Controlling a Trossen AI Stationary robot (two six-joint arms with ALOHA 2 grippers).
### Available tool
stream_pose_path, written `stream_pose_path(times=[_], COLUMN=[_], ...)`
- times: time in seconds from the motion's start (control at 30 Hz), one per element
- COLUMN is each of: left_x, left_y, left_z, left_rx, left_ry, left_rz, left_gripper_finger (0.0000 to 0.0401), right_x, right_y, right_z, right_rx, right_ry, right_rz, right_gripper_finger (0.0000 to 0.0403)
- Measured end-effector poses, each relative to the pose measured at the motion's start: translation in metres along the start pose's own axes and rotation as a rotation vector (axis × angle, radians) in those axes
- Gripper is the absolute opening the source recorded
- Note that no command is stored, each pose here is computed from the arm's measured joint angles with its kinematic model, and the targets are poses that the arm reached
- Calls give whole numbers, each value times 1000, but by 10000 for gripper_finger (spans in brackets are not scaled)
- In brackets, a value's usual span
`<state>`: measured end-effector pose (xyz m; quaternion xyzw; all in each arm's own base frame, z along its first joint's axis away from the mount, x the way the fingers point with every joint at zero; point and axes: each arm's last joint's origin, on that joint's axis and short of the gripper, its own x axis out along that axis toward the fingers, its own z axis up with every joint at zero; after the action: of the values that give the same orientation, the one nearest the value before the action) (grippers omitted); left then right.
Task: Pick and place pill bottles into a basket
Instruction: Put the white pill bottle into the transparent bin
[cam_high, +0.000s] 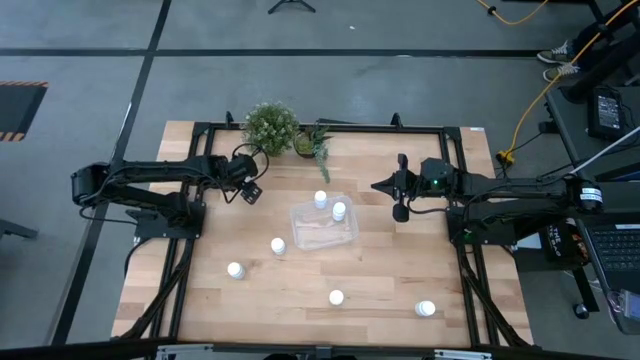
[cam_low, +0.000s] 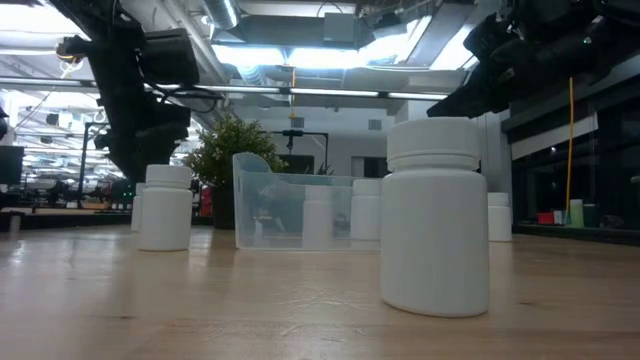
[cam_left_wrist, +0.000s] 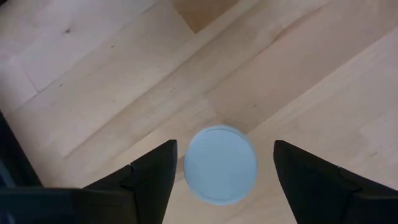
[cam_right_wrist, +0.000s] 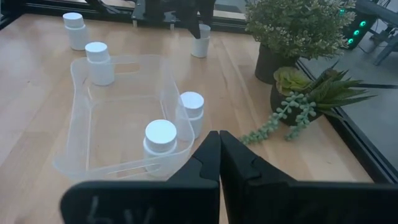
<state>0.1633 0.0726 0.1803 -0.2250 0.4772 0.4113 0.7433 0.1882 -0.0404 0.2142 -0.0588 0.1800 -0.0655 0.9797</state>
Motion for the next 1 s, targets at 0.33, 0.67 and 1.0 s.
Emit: stream_pose_path(times=[0.33, 0.67, 1.0], left_x=[0, 0, 0], left_y=[0, 1, 1], left_z=[-1, -3, -3], left_rx=[3, 11, 10], left_ry=[12, 44, 41], left_rz=[-4, -4, -2], left_gripper_finger=[208, 192, 186], right_x=[0, 0, 0], right_y=[0, 0, 0], right_z=[0, 0, 0], right_rx=[0, 0, 0], right_ry=[0, 0, 0], right_rz=[-1, -1, -1], right_gripper_finger=[0, 0, 0])
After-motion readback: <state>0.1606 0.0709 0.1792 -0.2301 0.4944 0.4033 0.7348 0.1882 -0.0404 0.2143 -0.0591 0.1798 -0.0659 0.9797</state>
